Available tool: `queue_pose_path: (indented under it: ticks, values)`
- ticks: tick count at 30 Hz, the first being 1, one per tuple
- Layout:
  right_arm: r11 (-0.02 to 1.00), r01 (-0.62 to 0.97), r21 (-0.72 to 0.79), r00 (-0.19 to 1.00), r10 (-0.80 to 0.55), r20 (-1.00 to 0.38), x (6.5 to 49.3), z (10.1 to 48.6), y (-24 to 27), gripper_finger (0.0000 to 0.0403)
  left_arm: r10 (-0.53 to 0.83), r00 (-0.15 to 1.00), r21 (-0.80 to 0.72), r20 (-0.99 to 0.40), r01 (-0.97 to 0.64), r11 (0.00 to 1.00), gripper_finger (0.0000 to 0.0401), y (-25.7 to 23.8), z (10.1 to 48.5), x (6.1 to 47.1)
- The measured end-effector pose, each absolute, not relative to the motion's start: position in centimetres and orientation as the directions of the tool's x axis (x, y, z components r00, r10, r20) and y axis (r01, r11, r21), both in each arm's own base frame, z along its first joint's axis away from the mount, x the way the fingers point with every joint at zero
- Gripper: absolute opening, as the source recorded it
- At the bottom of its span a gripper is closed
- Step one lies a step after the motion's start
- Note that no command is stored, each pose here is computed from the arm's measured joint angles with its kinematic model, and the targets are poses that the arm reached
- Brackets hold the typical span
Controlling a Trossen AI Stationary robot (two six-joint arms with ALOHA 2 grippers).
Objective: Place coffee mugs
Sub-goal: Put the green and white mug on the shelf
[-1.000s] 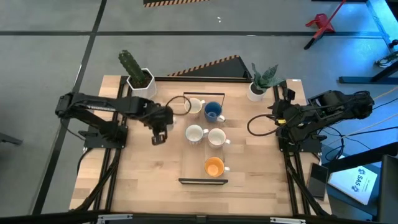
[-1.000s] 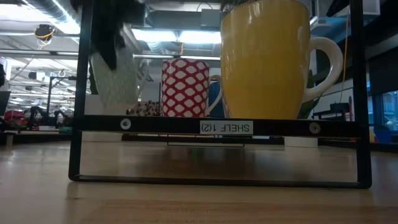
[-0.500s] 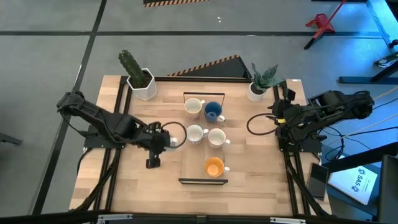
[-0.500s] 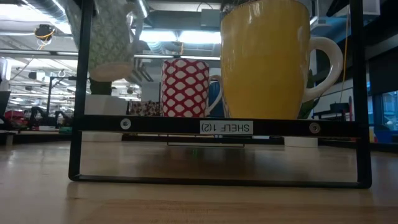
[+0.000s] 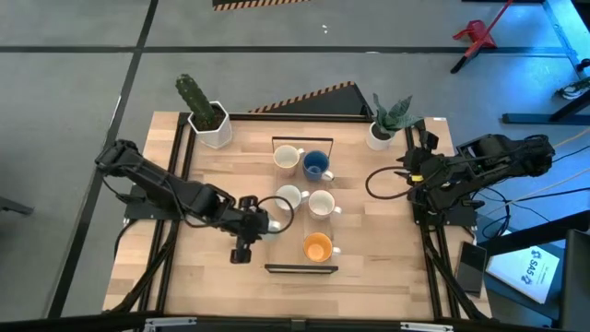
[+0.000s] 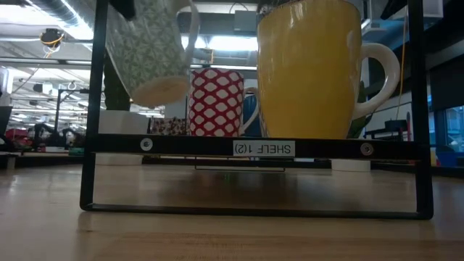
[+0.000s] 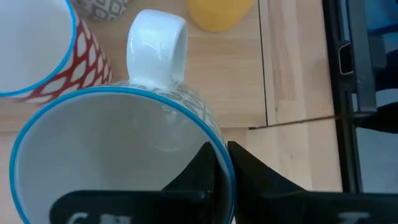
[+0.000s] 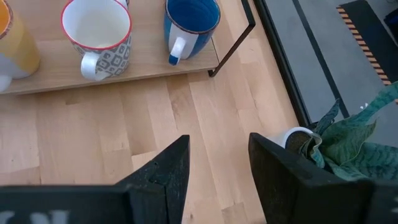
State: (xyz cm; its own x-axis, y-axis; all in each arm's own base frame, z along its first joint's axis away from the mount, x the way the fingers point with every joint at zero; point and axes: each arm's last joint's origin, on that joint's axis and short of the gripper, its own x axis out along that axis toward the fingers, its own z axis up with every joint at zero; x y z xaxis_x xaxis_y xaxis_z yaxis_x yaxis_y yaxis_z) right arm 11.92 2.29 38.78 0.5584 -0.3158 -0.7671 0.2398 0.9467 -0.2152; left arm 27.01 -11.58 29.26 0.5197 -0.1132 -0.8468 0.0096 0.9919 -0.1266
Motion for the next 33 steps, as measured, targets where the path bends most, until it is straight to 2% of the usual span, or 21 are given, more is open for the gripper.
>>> queue_pose_path:
  ticks: [11, 19, 33]
  values:
    - [0.947, 0.241, -0.214, 0.558, -0.316, -0.767, 11.9, 38.8, 2.3, 0.0150, -0.121, 0.497, -0.106, -0.860, 0.057, 0.993, 0.0017, -12.5, 26.5, 29.5]
    - [0.947, 0.241, -0.215, 0.558, -0.316, -0.768, 11.9, 38.8, 2.3, 0.0150, -0.139, 0.539, -0.129, -0.831, 0.056, 0.990, 0.0017, -12.7, 27.1, 30.0]
    - [0.947, 0.240, -0.214, 0.558, -0.316, -0.767, 11.9, 38.8, 2.3, 0.0150, -0.117, 0.541, -0.129, -0.833, 0.016, 0.992, 0.0017, -12.4, 27.0, 30.0]
